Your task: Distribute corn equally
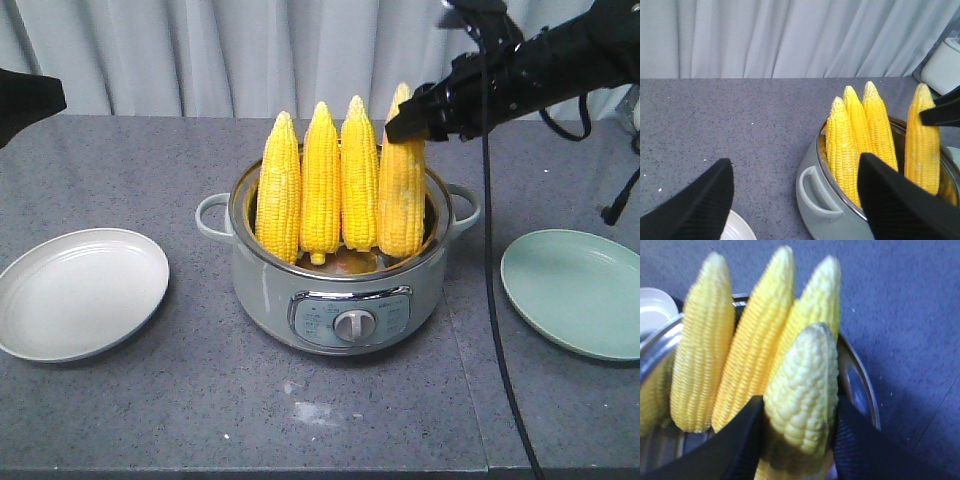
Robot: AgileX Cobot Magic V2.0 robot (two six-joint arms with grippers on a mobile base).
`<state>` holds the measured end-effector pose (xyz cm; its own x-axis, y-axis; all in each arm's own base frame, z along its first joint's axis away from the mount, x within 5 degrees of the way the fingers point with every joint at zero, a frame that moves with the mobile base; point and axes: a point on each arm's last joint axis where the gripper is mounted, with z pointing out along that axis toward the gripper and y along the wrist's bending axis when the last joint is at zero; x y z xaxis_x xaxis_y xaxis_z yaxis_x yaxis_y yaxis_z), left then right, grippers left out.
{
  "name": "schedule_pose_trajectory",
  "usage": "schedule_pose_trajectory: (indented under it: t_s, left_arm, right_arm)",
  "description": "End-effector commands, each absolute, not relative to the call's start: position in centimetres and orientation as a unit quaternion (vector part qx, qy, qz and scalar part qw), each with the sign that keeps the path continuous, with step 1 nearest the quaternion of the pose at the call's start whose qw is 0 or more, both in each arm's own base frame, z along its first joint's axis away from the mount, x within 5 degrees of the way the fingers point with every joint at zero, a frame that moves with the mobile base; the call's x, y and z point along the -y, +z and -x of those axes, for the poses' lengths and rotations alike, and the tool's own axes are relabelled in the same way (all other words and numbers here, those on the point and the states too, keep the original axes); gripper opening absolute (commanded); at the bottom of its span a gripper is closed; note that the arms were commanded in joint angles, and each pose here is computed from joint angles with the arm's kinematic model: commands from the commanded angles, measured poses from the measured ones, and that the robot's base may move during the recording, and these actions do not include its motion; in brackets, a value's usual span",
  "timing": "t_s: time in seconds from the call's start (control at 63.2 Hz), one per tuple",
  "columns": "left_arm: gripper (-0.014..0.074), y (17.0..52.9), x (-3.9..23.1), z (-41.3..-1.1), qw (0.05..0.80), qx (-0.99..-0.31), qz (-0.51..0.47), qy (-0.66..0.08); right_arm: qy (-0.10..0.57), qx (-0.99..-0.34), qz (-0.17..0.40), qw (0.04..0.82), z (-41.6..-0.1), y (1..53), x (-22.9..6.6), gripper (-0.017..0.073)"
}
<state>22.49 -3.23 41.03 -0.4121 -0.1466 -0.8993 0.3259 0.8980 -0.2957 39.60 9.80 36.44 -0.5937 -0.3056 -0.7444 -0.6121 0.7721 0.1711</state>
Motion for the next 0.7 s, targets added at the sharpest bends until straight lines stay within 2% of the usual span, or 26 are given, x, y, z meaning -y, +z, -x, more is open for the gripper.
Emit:
schedule_pose_trajectory:
  t_s: [0.0,0.158,0.332,0.522,0.681]
  left_arm:
    - [0.0513,42.7,3.2,-22.2,0.57,-0.789,-0.046,-0.227]
    - [0.0513,42.5,3.4,-22.1,0.559,-0.794,-0.054,-0.233]
    - [0.0513,42.6,3.6,-22.2,0.555,-0.791,-0.043,-0.253]
    - [0.0487,45.3,5.6,-23.7,0.555,-0.776,-0.068,-0.292]
    - [0.0453,48.3,7.4,-26.2,0.559,-0.765,-0.098,-0.305]
  right_arm:
    - [0.21,-0.812,0.265,0.476,-36.5,44.0,-9.4,-0.0009]
    - [0.181,-0.758,0.276,0.562,-31.6,50.9,-8.3,-0.0008]
    - [0.13,-0.713,0.25,0.642,-24.4,56.4,-5.1,-0.0006]
    - [0.057,-0.699,0.201,0.684,-19.4,58.9,-2.3,-0.0006]
    - [0.027,-0.709,0.171,0.683,-18.5,59.1,-1.6,-0.0005]
